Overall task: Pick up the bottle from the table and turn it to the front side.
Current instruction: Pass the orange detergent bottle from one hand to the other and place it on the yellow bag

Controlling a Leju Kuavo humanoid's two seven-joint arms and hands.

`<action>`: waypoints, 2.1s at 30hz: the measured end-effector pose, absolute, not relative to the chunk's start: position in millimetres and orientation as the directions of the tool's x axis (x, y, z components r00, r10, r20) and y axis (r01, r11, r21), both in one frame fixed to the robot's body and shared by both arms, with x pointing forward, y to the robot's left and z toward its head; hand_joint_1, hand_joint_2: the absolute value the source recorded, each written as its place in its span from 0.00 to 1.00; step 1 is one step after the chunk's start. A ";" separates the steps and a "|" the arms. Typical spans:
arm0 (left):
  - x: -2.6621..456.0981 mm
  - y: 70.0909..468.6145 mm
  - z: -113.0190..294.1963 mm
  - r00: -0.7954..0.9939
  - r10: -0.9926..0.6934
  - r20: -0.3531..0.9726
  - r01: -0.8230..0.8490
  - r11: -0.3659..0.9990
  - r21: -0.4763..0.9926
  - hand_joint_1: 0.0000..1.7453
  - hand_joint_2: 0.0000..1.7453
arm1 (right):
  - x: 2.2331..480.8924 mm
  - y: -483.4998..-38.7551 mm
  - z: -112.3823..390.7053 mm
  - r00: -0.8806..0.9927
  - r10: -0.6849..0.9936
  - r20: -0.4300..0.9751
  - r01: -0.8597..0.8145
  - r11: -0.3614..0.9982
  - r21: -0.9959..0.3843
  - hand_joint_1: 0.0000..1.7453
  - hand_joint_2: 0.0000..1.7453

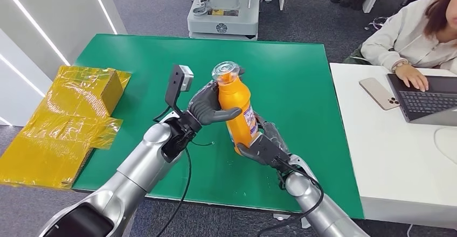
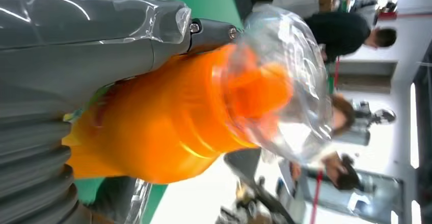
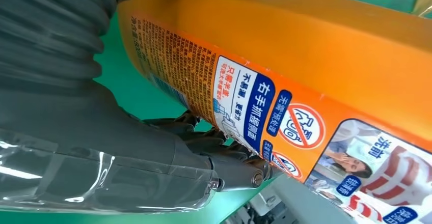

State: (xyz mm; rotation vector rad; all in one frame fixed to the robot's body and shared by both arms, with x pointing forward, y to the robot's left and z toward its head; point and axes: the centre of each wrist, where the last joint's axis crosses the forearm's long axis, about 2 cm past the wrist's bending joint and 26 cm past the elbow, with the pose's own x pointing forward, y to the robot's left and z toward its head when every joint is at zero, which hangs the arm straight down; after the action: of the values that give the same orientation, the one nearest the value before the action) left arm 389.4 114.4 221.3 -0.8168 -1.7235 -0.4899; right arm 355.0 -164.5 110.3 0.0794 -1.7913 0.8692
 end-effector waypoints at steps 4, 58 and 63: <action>392.5 105.5 224.6 -0.254 0.171 0.952 0.687 0.724 0.053 0.71 1.00 | 355.4 -165.1 106.9 -0.391 0.363 0.846 -0.450 0.727 -0.519 1.00 1.00; 437.1 204.2 235.2 -0.375 -0.830 -0.414 -0.594 -0.128 0.794 1.00 1.00 | 340.9 -213.9 82.8 -0.348 0.367 0.863 -0.333 0.812 -0.480 0.00 1.00; 436.6 225.2 206.7 -0.288 -0.801 -0.526 -0.554 -0.309 0.773 1.00 1.00 | 327.3 -225.5 76.6 -0.344 0.390 0.854 -0.295 0.819 -0.493 0.00 1.00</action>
State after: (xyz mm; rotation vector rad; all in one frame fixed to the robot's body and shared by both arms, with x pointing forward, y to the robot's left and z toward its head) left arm 436.6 225.2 206.7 1.7224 -1.6964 -1.6370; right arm 327.3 -225.5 76.6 -0.0732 -1.7899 0.7026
